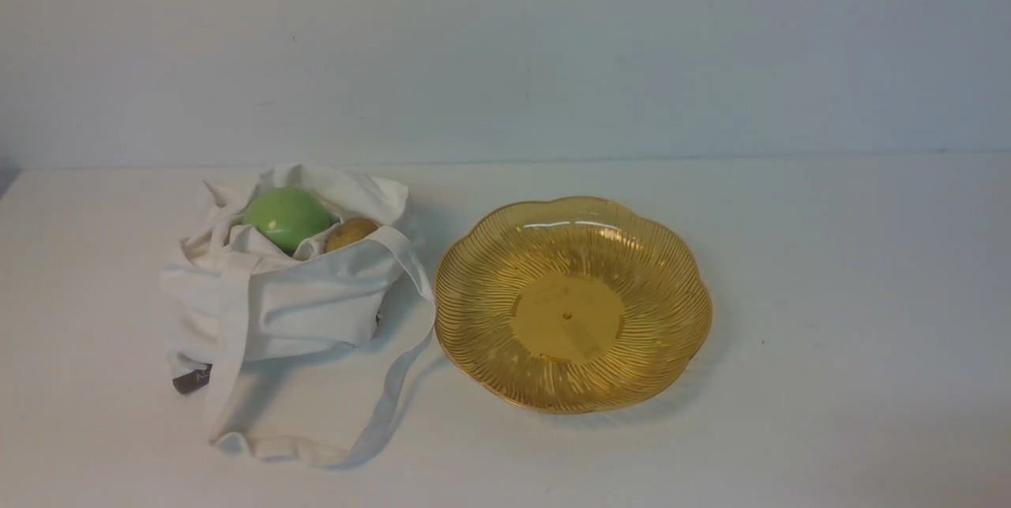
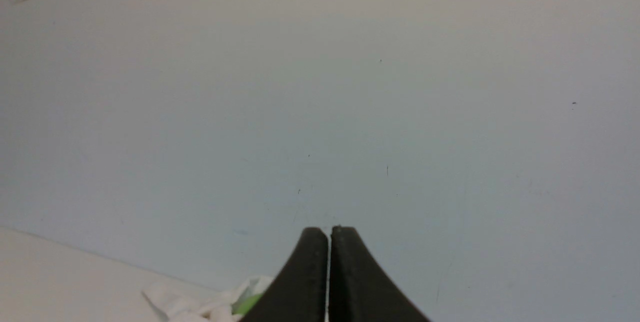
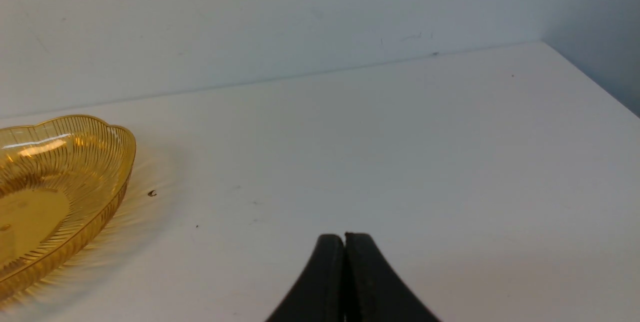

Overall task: Take the fruit out of the cloth bag on the white table and place them on a plate.
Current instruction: 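Reach into the cloth bag and grasp a fruit inside it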

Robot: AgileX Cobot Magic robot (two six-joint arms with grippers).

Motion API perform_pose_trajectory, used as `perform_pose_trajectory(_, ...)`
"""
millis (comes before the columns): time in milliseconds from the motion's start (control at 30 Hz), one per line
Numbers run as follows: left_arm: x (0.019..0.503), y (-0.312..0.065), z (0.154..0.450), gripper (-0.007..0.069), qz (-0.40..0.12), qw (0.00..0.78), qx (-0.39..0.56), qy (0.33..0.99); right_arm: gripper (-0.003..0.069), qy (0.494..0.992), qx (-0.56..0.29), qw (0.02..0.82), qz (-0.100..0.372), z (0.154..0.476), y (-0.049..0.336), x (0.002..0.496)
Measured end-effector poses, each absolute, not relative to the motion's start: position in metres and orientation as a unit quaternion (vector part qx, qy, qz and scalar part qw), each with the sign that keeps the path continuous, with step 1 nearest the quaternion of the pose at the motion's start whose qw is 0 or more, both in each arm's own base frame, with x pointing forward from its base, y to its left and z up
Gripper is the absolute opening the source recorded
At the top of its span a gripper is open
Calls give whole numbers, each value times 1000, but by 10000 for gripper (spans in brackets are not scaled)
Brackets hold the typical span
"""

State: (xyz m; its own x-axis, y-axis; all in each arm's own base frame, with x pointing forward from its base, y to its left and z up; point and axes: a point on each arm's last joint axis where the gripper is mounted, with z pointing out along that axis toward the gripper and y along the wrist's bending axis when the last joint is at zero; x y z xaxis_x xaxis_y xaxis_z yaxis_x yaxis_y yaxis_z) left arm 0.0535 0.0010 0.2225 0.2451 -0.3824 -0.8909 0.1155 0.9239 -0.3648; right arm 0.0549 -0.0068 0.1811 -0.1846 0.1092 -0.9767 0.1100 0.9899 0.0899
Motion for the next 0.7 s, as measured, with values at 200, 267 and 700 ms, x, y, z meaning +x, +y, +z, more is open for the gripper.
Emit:
perform_pose_trajectory(200, 47, 5, 240, -8, -158, 835, -116, 514, -15, 770, 71, 635, 0, 181, -7, 55)
perform_pose_trajectory(267, 42, 6, 259, -8, -162, 850, -116, 487, -15, 770, 71, 635, 0, 181, -7, 55)
perform_pose_trajectory(700, 139, -20, 340, -8, -120, 465, -34, 877, -15, 770, 72, 635, 0, 181, -7, 55)
